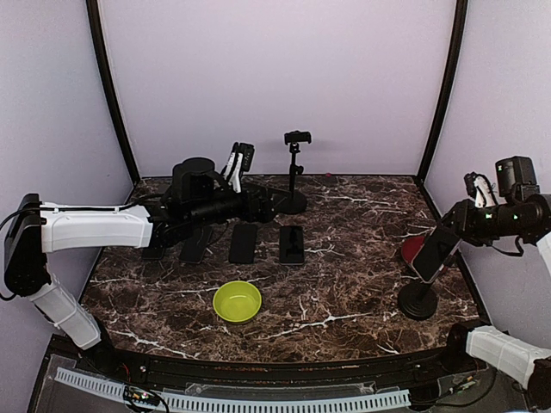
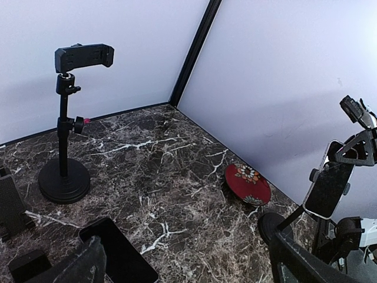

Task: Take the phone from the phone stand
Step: Pick up the phone stand with the phone from the center of the board.

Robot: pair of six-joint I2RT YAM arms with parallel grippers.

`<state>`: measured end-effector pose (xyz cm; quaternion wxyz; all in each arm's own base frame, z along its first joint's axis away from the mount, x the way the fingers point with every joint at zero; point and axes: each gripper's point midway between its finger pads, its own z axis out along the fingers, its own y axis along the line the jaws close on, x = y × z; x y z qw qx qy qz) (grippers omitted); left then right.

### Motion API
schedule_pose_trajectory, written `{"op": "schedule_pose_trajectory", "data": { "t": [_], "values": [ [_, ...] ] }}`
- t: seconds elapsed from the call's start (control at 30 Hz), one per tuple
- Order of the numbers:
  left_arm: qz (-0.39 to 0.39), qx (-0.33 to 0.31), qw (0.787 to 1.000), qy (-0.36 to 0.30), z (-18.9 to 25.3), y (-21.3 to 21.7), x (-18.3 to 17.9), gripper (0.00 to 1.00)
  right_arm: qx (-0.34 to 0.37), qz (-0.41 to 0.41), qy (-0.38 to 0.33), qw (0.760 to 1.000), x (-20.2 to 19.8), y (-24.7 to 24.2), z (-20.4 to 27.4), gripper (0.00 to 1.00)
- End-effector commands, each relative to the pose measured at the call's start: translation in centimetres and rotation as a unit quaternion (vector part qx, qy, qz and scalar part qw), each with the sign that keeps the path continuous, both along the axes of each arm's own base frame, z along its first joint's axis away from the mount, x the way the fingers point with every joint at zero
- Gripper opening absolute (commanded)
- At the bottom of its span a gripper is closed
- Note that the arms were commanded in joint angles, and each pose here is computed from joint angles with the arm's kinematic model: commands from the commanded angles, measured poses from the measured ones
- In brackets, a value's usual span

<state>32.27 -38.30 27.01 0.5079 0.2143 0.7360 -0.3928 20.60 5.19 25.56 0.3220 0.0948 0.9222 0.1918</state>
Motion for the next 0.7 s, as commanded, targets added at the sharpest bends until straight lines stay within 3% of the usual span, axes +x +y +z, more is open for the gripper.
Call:
{"op": "schedule_pose_trajectory", "data": {
  "t": [0.0, 0.13, 0.23, 0.3, 0.67],
  "values": [
    [-0.006, -0.027, 0.999, -0.020, 2.7, 0.0, -0.4, 0.99, 0.008, 0.012, -0.008, 1.000, 0.0, 0.4, 0.3, 0.37],
    [-0.005, -0.026, 0.999, -0.021, 2.7, 0.0, -0.4, 0.99, 0.009, 0.017, -0.010, 1.000, 0.1, 0.5, 0.3, 0.29],
    [-0.005, -0.025, 0.999, -0.021, 2.6, 0.0, -0.3, 0.99, 0.014, 0.020, -0.011, 1.000, 0.1, 0.7, 0.4, 0.09],
    [-0.006, -0.025, 0.999, -0.021, 2.5, 0.0, -0.4, 0.99, 0.019, 0.022, -0.012, 1.000, 0.2, 0.9, 0.6, 0.03],
    [-0.009, -0.020, 0.999, -0.028, 2.7, 0.0, -0.6, 0.99, 0.057, 0.054, -0.056, 0.995, 1.1, 2.5, 3.1, 0.00]
  ]
}}
